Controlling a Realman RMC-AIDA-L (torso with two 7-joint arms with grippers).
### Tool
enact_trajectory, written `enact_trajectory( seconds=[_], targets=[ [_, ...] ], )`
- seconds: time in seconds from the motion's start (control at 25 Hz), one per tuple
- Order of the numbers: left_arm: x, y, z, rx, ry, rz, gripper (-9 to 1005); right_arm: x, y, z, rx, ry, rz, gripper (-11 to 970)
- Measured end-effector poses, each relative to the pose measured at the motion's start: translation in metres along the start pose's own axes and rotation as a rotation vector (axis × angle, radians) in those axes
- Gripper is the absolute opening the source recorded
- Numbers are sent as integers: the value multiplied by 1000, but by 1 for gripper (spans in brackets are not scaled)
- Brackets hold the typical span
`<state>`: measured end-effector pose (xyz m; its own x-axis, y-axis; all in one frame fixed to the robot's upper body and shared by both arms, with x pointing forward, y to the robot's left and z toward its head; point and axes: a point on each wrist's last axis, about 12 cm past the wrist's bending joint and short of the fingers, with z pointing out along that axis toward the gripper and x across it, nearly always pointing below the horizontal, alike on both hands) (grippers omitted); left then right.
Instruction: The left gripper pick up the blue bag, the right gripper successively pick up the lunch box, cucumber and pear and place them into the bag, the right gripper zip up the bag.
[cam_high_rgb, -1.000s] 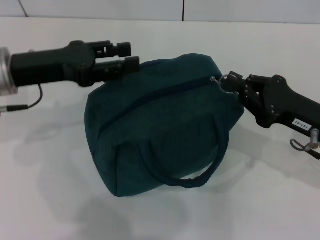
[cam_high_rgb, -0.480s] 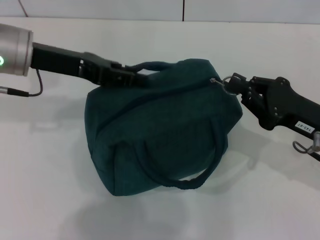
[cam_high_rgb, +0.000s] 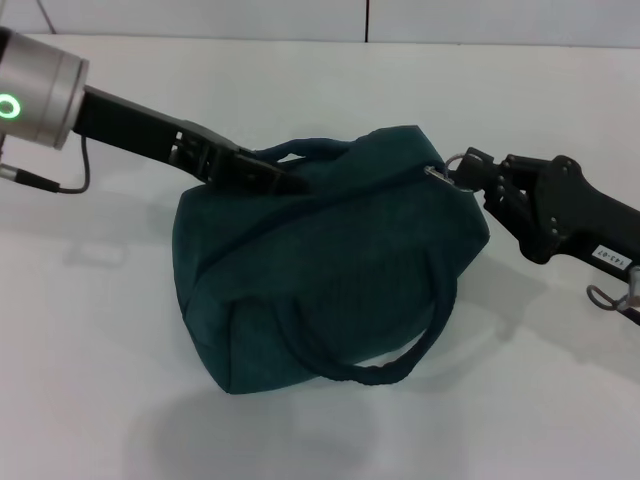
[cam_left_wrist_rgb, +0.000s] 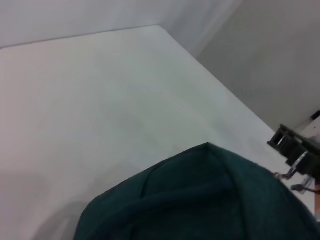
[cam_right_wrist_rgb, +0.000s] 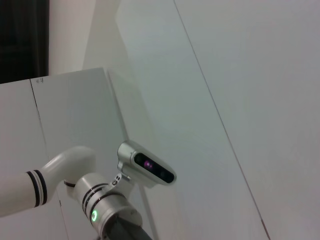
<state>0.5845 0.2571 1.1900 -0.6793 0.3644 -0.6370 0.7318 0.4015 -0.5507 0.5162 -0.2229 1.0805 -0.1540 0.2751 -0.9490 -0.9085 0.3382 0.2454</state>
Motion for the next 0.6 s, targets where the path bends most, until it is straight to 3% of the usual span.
enact_trajectory(
  seconds=[0.6],
  targets=[
    [-3, -7, -5, 34, -7, -3, 496, 0, 2, -1, -10, -6, 2, 11]
  ],
)
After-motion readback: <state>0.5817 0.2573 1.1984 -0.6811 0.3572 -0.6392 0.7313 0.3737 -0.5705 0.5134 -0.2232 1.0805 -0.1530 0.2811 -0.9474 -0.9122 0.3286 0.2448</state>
